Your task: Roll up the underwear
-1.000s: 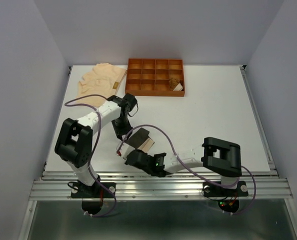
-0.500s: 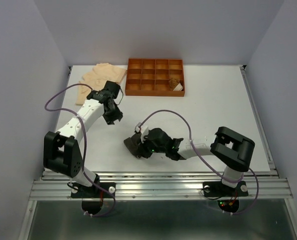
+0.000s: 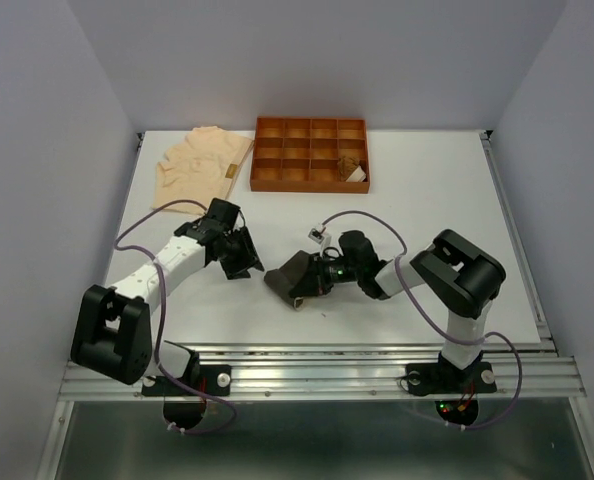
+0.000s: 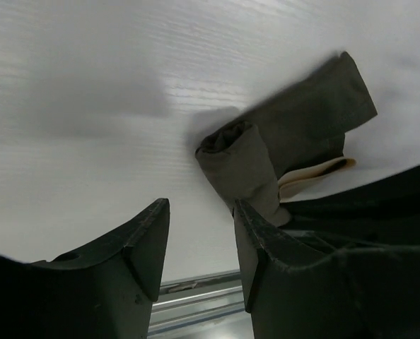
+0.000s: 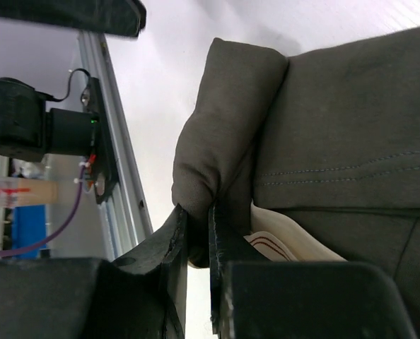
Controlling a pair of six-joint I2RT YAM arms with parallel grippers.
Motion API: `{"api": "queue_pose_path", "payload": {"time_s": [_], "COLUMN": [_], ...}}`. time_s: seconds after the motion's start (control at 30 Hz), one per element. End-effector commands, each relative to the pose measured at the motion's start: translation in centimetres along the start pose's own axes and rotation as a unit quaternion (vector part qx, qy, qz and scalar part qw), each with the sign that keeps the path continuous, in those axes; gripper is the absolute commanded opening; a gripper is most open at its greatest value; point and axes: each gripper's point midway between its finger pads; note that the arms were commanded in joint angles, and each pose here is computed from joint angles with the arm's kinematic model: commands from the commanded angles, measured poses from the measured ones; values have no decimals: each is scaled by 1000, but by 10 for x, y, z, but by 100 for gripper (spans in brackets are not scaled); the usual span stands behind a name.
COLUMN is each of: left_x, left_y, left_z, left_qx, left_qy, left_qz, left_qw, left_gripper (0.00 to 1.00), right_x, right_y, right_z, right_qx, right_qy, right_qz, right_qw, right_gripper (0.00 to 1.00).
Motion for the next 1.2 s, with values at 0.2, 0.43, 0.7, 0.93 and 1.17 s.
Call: {"api": "queue_pose_path", "payload": {"time_s": [0.2,0.43,0.7,0.93,1.17], "left_x": [-50,-61,-63,-54,-43], "left_y": [20,36,51,60,52], "left_z": [9,10,33,43,40], "left_qx": [-11,1,43,68,63], "left_qy": [34,26,49,86,131], "left_qz": [112,132,114,45,-36], "left_qw": [993,991,991,993,989], "left_gripper": [53,53,52,30,0], "right_x": [-73,-79,-86,-89,-72], "right_y": [-24,-25,-27,-27,-30], "right_z": [53,54,50,49,21], "right_qx": [34,28,11,13,1], "right_qy": [107,100,98,90,16], "right_qz": [87,96,114,125,129], "right_qw": [990,990,989,988,991], "right_gripper": [6,9,12,16,33]}}
Point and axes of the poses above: each gripper's point midway between its finger pads, its own y axis out along the fingers, its own x axis along the line the jaws close on, z = x × y, and after that the axes turned 15 degrees about y, right-handed
